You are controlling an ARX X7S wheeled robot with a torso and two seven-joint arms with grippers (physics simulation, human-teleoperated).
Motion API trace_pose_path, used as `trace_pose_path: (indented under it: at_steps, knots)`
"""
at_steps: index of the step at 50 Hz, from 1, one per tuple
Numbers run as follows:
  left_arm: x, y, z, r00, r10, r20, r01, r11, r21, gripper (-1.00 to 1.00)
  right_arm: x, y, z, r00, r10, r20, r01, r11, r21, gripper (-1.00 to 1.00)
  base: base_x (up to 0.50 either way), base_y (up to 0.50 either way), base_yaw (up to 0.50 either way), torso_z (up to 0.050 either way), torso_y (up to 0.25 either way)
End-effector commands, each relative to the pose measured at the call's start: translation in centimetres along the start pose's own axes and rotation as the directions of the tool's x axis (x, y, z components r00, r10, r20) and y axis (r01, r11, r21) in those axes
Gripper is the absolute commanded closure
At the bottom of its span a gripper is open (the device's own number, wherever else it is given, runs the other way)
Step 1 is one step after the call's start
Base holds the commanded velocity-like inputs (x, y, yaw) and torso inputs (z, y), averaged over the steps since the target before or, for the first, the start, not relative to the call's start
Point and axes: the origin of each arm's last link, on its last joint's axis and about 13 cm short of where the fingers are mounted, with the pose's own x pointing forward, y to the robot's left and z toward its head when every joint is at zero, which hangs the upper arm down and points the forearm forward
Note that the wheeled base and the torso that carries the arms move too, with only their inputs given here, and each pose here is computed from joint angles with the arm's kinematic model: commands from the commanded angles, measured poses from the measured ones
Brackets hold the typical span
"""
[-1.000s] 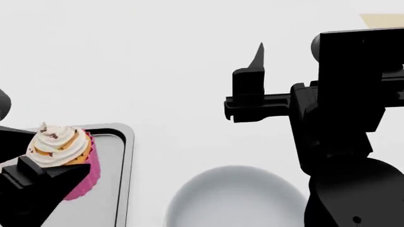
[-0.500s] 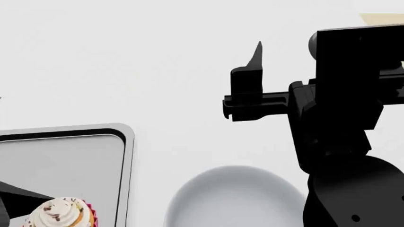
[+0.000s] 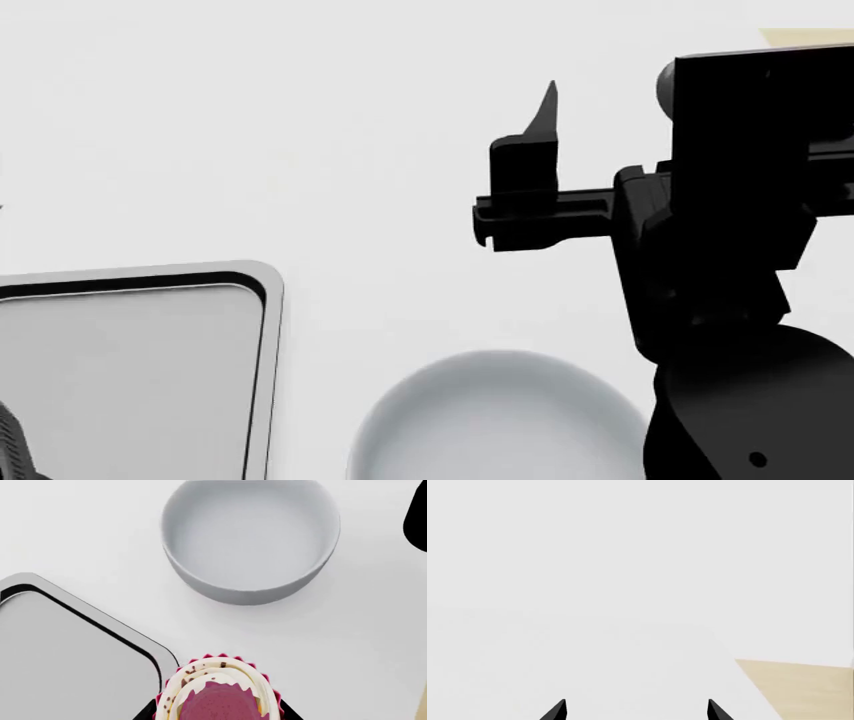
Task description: Move the fresh-baked cupcake off the tray onto the counter, and place the bowl used for mixing into the sink.
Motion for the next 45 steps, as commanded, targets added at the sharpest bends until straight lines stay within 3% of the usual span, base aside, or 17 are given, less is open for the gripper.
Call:
trace_pose_path:
  at_steps: [1, 22, 45]
  knots:
    - [0.8, -0.8, -0.6, 0.998, -0.053, -0.014, 0.053, 0.999, -0.001, 1.00, 0.0, 0.0, 0.0, 1.000, -0.001, 0.001, 0.001, 1.000, -0.002, -1.00, 0.01, 0.00, 0.00, 0.000, 0.000]
    - [2.8, -2.0, -1.6, 0.986, -0.164, -0.028, 0.163, 0.986, -0.034, 1.00, 0.0, 0.0, -0.2, 1.000, -0.002, -0.005, 0.002, 1.000, -0.002, -1.00, 0.01, 0.00, 0.00, 0.000, 0.000]
    - [5.4, -1.0, -3.8, 0.983, -0.110, -0.147, 0.098, 0.992, -0.086, 1.00, 0.0, -0.1, 0.1, 1.000, -0.003, 0.002, 0.003, 1.000, -0.004, -1.00, 0.01, 0.00, 0.00, 0.000, 0.000]
